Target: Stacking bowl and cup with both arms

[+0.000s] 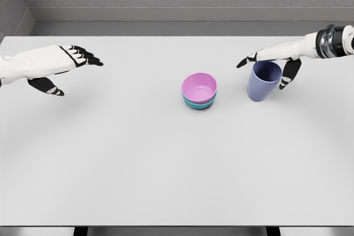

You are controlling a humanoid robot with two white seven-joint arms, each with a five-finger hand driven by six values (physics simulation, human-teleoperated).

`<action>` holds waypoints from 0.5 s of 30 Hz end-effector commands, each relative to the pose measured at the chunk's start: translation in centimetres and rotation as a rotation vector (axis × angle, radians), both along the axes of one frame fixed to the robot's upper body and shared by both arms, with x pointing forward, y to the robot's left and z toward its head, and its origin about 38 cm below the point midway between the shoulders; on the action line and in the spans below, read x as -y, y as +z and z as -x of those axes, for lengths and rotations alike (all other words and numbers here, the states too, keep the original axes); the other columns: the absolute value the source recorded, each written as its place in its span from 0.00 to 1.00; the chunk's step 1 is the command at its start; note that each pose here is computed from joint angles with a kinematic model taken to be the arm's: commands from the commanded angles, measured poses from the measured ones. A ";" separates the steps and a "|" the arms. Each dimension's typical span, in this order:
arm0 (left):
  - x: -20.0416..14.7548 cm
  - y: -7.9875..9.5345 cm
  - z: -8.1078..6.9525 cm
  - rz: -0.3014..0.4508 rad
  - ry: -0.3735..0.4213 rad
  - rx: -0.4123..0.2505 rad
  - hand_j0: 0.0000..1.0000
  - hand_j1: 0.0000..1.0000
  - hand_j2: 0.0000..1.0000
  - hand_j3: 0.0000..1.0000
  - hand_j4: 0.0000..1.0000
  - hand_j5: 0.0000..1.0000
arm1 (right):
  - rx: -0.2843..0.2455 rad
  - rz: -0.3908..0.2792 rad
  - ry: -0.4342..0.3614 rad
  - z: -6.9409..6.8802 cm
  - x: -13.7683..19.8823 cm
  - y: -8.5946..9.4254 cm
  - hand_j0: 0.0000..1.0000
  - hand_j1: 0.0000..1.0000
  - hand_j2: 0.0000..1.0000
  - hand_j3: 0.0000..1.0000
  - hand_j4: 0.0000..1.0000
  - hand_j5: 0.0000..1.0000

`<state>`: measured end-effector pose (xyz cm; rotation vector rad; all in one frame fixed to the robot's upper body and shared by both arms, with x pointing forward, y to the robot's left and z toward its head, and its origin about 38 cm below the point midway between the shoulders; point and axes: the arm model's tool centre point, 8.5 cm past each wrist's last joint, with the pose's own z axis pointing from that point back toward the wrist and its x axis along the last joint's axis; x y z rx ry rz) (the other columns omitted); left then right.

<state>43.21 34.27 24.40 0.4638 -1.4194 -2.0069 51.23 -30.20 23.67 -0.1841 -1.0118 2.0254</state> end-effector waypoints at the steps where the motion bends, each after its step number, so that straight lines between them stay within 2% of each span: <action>1: 0.0 0.1 0.0 0.007 0.002 -0.001 1.00 1.00 1.00 1.00 1.00 1.00 | -0.001 -0.004 -0.002 -0.1 -0.1 0.0 1.00 1.00 1.00 1.00 1.00 1.00; 10: -0.1 0.2 0.0 0.008 0.003 0.000 1.00 1.00 1.00 1.00 1.00 1.00 | -0.001 -0.001 -0.017 -0.2 0.3 -0.1 1.00 1.00 1.00 1.00 1.00 1.00; 15: -0.1 0.1 0.0 0.010 0.003 -0.002 1.00 1.00 1.00 1.00 1.00 1.00 | -0.001 0.000 -0.022 -0.3 0.4 -0.1 0.97 0.97 0.97 0.97 0.97 0.97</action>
